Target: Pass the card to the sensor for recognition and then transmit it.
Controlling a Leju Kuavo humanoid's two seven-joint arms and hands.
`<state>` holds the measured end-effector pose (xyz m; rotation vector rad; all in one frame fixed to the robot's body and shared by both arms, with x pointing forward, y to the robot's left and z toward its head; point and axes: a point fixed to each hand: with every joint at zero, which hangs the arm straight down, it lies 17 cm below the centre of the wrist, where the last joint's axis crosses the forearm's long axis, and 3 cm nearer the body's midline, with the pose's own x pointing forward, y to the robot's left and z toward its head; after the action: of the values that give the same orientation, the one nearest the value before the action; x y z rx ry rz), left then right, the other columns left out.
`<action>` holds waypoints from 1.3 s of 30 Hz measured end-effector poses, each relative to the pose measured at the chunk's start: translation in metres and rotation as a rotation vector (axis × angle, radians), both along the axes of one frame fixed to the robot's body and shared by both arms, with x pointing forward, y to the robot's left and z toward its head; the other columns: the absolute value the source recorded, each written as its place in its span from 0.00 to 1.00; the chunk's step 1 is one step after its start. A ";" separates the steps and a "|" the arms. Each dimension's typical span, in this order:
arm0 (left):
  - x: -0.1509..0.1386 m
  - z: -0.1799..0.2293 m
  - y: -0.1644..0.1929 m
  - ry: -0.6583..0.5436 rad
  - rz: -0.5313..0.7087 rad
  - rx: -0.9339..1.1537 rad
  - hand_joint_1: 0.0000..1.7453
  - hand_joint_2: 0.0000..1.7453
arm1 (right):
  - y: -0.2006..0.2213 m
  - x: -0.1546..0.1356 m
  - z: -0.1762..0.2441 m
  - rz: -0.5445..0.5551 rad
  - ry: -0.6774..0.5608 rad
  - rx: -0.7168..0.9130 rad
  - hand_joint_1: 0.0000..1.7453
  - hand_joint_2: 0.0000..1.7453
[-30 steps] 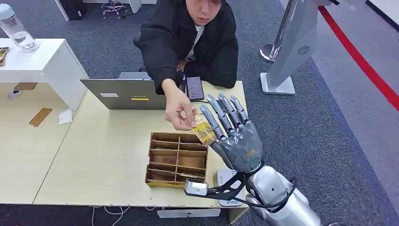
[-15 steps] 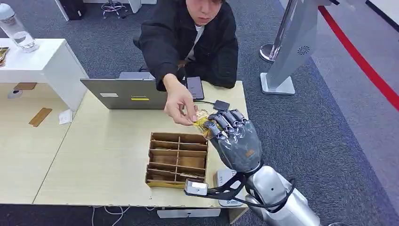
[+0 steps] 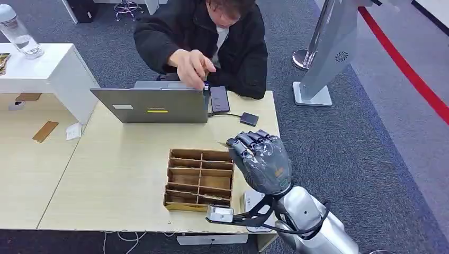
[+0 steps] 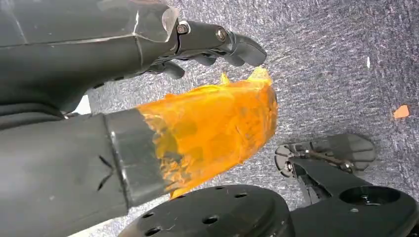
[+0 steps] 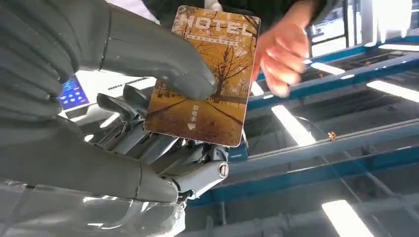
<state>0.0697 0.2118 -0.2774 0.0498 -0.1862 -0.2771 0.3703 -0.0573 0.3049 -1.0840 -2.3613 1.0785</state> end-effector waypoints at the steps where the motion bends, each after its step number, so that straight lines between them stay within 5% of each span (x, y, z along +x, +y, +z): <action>1: 0.000 0.000 0.000 0.000 0.000 0.000 0.00 0.00 | 0.000 0.000 -0.001 0.004 0.008 0.004 1.00 1.00; 28: 0.000 0.000 0.001 -0.002 0.000 0.000 0.00 0.00 | 0.002 -0.011 -0.019 0.133 0.195 0.127 1.00 1.00; 39: 0.001 0.000 0.000 -0.007 0.006 -0.002 0.00 0.00 | -0.012 -0.012 -0.045 0.171 0.369 0.258 1.00 1.00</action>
<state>0.0708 0.2122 -0.2772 0.0492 -0.1937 -0.2709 0.3583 -0.0692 0.2594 -0.5475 -2.2390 0.9029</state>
